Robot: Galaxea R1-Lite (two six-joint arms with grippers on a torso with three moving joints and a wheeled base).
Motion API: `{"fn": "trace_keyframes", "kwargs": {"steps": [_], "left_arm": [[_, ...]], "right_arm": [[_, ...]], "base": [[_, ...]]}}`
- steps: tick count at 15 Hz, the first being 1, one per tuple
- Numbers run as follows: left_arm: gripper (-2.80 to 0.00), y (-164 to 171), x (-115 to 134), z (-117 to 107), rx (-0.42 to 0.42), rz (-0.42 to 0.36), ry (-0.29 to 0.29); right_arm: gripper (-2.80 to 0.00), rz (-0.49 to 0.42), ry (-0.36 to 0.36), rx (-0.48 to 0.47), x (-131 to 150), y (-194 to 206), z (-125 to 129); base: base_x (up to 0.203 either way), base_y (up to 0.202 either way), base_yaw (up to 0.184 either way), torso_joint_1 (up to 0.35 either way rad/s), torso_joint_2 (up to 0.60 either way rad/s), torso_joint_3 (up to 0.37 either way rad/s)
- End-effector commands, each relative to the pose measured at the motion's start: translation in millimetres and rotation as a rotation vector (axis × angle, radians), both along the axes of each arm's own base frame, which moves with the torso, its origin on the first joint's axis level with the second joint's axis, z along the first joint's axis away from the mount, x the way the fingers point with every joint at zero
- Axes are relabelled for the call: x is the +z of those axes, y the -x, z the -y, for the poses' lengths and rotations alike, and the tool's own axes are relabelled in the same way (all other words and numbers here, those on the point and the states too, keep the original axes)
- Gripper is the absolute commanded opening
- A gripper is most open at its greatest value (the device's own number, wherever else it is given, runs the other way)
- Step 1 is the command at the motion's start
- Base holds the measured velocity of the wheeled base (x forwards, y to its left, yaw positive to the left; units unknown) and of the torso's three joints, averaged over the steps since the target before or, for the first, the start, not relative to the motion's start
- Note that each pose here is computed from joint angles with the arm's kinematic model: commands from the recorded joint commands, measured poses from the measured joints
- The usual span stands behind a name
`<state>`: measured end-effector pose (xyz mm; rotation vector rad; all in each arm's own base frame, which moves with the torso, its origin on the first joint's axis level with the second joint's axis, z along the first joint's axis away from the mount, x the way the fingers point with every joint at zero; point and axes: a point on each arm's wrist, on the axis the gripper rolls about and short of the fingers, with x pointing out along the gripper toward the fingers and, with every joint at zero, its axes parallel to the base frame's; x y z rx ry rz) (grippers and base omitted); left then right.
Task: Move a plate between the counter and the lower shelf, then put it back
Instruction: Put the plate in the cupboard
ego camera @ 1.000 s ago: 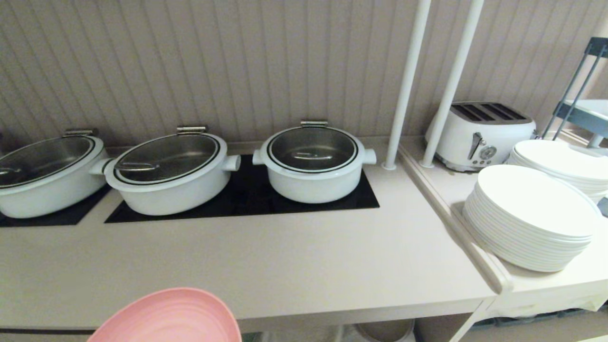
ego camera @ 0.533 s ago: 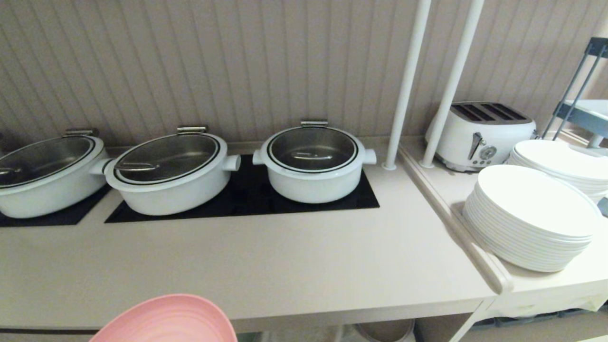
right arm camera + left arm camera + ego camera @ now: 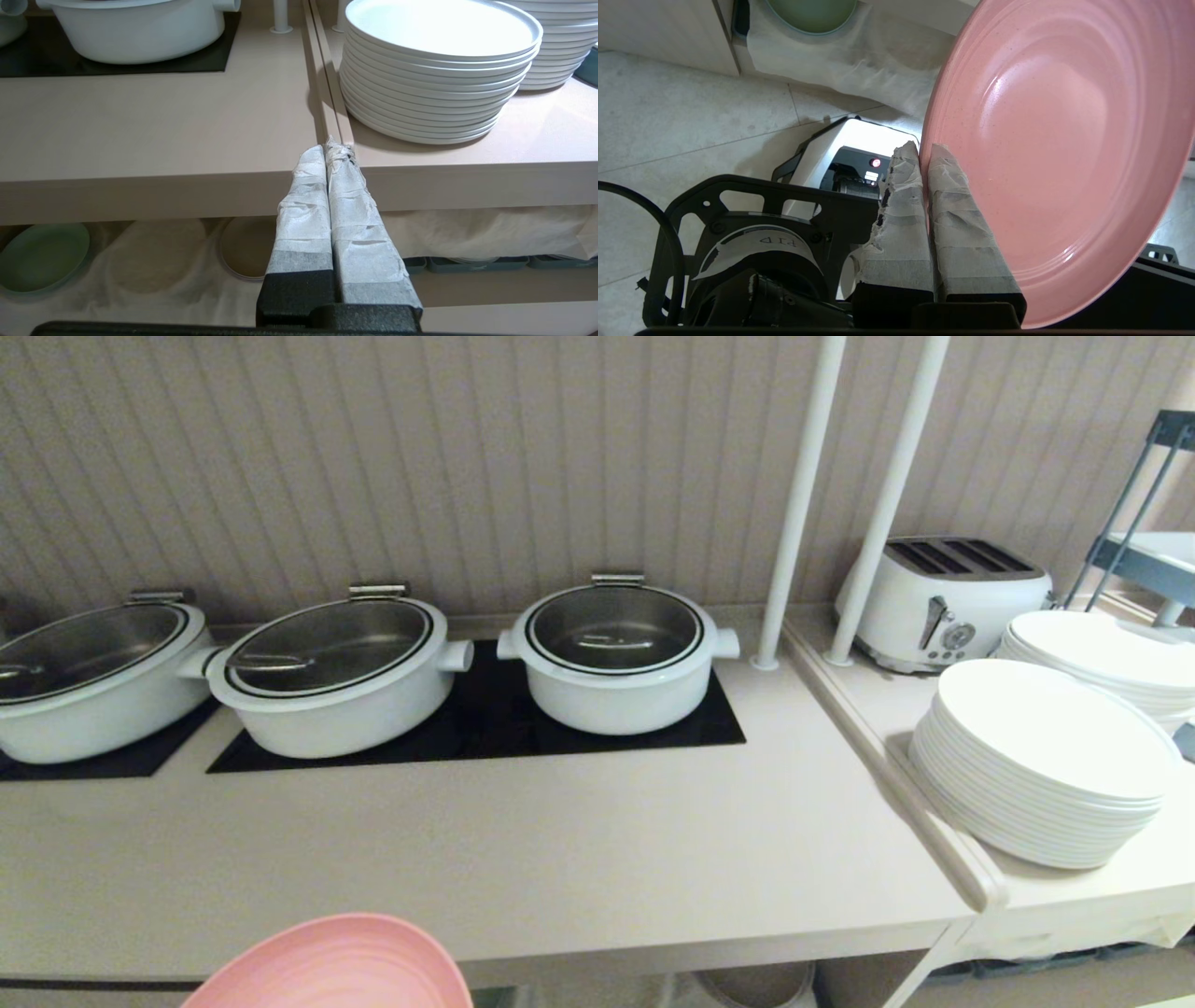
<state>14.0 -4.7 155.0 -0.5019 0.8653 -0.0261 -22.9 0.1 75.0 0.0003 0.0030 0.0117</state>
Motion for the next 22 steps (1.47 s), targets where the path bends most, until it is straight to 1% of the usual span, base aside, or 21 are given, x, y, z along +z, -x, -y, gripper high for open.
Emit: {"fn": "trace_keyframes", "kwargs": {"steps": [1, 5, 22], "left_arm": [[-2.80, -3.9, 1.1, 1.6, 0.002, -0.021, -0.007], [-2.80, -10.0, 4.3, 4.3, 0.000, 0.007, 0.009], [-2.80, -10.6, 5.0, 4.6, -0.001, 0.008, 0.008]], "right_arm": [[-2.80, -0.002, 0.000, 0.001, 0.0, -0.1, 0.0], [-2.80, -0.002, 0.000, 0.001, 0.0, -0.1, 0.0], [-2.80, -0.002, 0.000, -0.001, 0.0, -0.1, 0.0]], "base": [[0.000, 0.000, 0.000, -0.084, 0.16, 0.085], [0.000, 0.000, 0.000, -0.069, 0.16, 0.085], [0.000, 0.000, 0.000, -0.133, 0.29, 0.151]]}}
